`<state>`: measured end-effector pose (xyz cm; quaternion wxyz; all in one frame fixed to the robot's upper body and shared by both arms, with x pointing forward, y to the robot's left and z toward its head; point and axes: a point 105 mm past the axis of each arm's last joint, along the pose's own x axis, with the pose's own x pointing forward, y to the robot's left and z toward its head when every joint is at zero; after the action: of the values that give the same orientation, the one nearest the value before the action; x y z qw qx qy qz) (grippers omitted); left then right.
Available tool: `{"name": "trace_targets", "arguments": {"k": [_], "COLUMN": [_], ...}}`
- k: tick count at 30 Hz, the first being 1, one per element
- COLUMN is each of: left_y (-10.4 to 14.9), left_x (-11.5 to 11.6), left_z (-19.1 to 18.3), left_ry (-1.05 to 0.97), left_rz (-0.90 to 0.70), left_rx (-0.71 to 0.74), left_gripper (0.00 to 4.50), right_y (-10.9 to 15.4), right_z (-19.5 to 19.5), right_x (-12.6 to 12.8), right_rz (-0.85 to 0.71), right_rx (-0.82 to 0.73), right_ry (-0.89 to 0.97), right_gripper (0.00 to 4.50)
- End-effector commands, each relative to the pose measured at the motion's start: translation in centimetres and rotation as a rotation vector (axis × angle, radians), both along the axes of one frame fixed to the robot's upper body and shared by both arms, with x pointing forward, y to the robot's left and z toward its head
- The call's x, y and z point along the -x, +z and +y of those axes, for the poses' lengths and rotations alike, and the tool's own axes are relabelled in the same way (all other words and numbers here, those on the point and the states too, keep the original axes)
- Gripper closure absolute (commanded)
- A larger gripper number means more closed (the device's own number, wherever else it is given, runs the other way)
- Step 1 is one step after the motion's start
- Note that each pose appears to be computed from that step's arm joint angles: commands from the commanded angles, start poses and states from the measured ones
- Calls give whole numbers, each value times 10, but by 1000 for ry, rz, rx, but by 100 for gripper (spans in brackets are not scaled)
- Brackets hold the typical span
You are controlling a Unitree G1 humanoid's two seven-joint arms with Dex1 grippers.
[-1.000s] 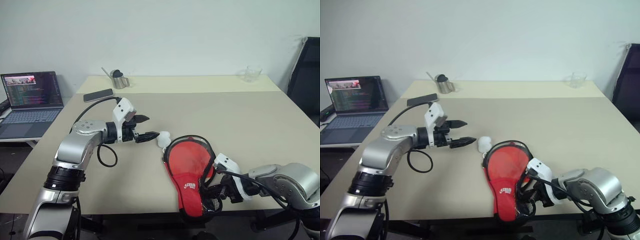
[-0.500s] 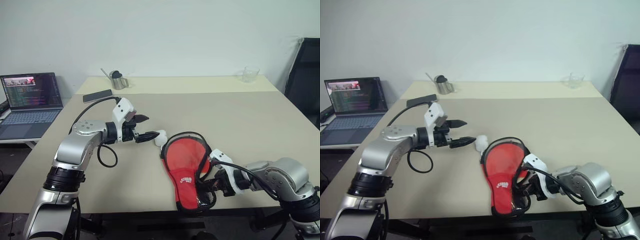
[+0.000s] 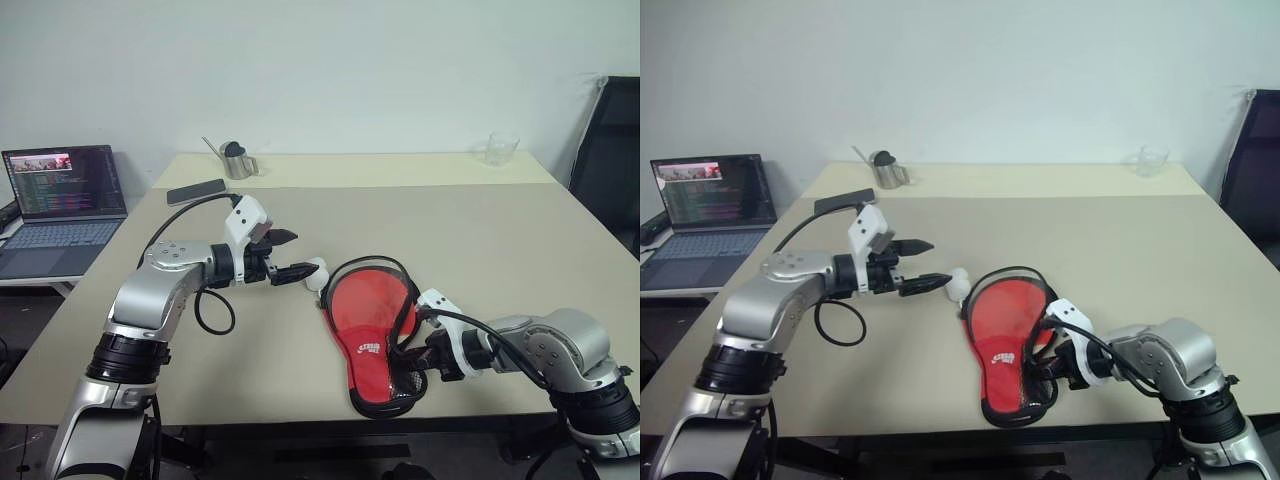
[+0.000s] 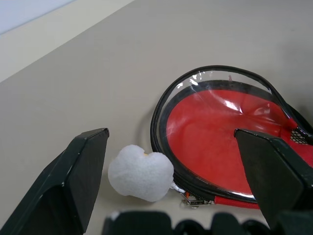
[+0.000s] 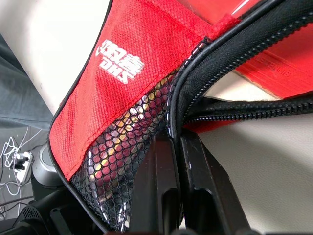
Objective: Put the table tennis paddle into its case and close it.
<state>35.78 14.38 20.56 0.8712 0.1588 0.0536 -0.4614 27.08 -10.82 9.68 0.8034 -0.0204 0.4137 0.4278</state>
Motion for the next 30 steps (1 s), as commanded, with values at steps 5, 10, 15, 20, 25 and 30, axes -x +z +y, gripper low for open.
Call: {"name": "trace_targets", "arguments": {"k": [5, 10, 15, 20, 25, 30], "left_y": [15, 16, 18, 22, 15, 7], "left_x": [3, 2, 0, -9, -20, -27], "left_z": [0, -1, 6, 16, 22, 23], "left_ry": [-11, -12, 8, 73, 135, 169], "left_rz": [-62, -67, -78, -96, -83, -55], "left_rx": [5, 5, -4, -2, -16, -23], "left_gripper": [0, 0, 0, 0, 0, 0], "right_y": [9, 12, 22, 61, 90, 47], "right_z": [0, -7, -48, -59, 8, 58], "right_x": [8, 9, -6, -50, -69, -76], "right_rz": [-35, -53, -145, -410, -632, -632], "right_rx": [-4, 14, 101, 50, -202, -211], "right_ry": [70, 95, 90, 45, 104, 117], "right_gripper": [326, 158, 125, 125, 125, 125]}}
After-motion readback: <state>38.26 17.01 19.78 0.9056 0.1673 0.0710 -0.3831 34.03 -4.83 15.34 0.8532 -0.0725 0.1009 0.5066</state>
